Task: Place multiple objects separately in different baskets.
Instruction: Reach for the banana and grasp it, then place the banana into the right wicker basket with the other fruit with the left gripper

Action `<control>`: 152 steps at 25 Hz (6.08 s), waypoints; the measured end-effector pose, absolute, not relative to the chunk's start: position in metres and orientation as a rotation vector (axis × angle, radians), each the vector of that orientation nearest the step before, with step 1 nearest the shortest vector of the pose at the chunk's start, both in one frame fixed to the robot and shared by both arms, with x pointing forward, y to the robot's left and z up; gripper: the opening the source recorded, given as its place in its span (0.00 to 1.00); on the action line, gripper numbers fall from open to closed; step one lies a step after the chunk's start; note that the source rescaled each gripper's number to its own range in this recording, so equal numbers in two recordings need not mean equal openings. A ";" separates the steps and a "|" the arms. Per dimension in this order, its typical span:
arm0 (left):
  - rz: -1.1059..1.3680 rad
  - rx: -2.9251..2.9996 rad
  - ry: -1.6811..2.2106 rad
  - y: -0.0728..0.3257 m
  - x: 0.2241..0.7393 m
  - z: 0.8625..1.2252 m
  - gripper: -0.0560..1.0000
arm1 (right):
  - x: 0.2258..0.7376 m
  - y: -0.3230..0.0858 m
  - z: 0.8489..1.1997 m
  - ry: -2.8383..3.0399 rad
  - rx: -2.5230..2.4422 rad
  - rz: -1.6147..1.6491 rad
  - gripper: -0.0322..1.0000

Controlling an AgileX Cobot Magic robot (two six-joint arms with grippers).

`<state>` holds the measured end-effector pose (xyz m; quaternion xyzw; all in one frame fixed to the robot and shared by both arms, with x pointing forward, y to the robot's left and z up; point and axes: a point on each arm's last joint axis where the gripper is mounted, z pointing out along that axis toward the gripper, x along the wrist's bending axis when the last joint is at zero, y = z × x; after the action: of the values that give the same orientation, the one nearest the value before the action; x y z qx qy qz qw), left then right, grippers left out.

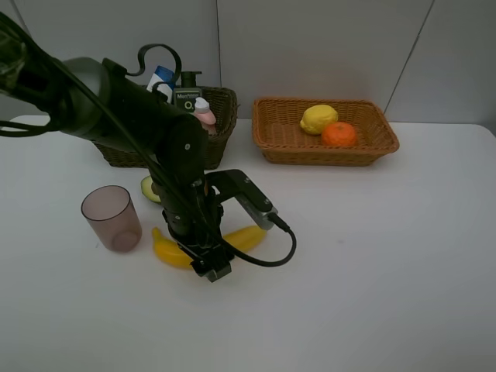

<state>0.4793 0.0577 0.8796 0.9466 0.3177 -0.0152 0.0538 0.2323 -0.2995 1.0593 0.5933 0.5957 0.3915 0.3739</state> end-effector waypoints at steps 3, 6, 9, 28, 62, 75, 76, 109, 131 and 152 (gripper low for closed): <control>-0.047 2.876 0.963 0.058 0.479 0.880 1.00 | 0.232 -0.300 1.059 1.526 1.520 1.003 1.00; -0.043 2.874 0.959 0.057 0.480 0.880 1.00 | 0.232 -0.300 1.059 1.526 1.520 1.003 1.00; -0.043 2.874 0.959 0.057 0.480 0.880 1.00 | 0.232 -0.300 1.059 1.526 1.520 1.003 1.00; -0.059 2.889 0.968 0.058 0.479 0.872 1.00 | 0.232 -0.300 1.059 1.526 1.520 1.003 1.00; -0.058 2.889 0.967 0.058 0.479 0.872 0.48 | 0.232 -0.300 1.059 1.526 1.520 1.003 1.00; -0.147 2.961 0.972 0.053 0.482 0.888 0.48 | 0.232 -0.300 1.059 1.526 1.520 1.003 1.00; -0.158 2.969 0.971 0.051 0.483 0.891 0.48 | 0.232 -0.300 1.059 1.526 1.520 1.003 1.00; 0.332 2.705 0.255 -0.026 0.545 1.038 0.48 | 0.232 -0.300 1.059 1.526 1.520 1.003 1.00; 0.739 2.520 -0.038 -0.083 0.614 0.952 0.48 | 0.232 -0.300 1.059 1.526 1.520 1.003 1.00; 0.798 2.416 0.118 -0.073 0.645 0.931 0.48 | 0.232 -0.300 1.059 1.526 1.520 1.003 1.00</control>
<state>0.6452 -0.0728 0.9313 0.9070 0.0441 0.2996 0.2926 0.2323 -0.2995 1.0593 0.5933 0.5957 0.3915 0.3739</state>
